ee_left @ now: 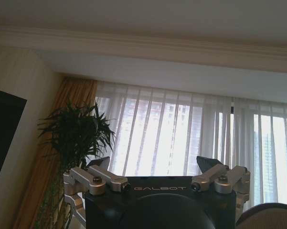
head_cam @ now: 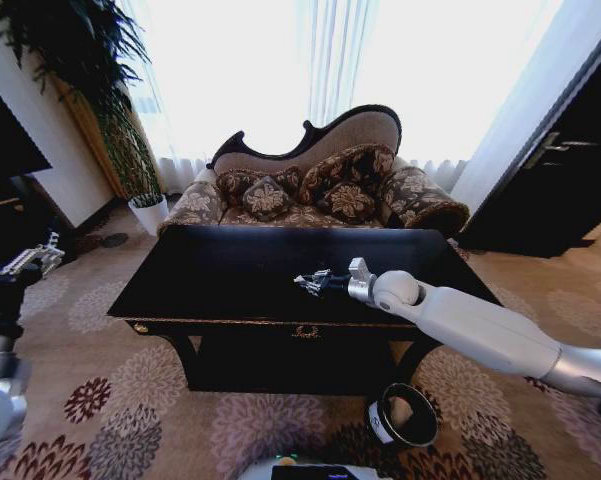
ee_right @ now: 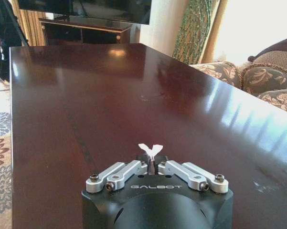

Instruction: Move to the front of the table and place the trash on the table into the trash bin.

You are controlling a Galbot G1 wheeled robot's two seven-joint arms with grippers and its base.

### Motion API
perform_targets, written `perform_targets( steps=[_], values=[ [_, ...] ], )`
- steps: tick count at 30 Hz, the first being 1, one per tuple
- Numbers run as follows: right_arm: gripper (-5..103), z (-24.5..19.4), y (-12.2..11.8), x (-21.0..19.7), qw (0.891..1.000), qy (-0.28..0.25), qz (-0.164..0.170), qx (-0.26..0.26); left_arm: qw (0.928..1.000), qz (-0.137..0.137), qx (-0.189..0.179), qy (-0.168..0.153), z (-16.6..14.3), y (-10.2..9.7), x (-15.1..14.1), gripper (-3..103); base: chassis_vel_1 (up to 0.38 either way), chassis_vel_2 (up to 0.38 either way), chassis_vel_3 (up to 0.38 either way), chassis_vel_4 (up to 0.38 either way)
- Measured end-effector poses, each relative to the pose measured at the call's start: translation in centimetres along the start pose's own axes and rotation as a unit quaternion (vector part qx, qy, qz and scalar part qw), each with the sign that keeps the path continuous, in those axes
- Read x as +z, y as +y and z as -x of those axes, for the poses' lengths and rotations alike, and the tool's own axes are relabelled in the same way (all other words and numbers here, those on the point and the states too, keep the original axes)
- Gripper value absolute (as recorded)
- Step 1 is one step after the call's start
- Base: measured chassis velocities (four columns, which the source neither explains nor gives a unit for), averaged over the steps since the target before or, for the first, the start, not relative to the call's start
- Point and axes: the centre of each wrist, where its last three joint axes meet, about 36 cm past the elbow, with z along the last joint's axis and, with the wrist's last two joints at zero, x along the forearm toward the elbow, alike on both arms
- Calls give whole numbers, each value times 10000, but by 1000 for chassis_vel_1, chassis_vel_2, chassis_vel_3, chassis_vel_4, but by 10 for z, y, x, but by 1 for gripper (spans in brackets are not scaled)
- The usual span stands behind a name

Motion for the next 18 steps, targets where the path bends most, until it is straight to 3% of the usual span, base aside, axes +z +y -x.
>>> perform_targets(
  steps=[4, 8, 9, 10, 12, 18],
  values=[
    [1, -11, 1, 4, 9996, -251, 106, 47, 10000, 9, 21, 3, -1, -2, -1, 100, 0, 0, 0, 0],
    [0, -38, 4, 9, 9963, -717, 453, 103, 10000, 19, 55, -9, -2, -4, -4, 100, 0, 0, 0, 0],
    [0, -50, 7, 12, 9946, -834, 614, 106, 10000, 25, 58, -14, -2, -4, -5, 100, 0, 0, 0, 0],
    [0, -97, 4, 2, 9858, -1508, 727, 114, 10000, -1, 59, -19, -4, -7, -6, 100, 0, 0, 0, 0],
    [0, -118, 7, 5, 9806, -1818, 728, -76, 10000, -37, 65, -8, -6, -10, -4, 100, 0, 0, 0, 0],
    [0, -137, 20, 20, 9721, -2164, 836, -346, 9999, -77, 110, -19, -7, -15, -4, 100, 0, 0, 0, 0]
  ],
)
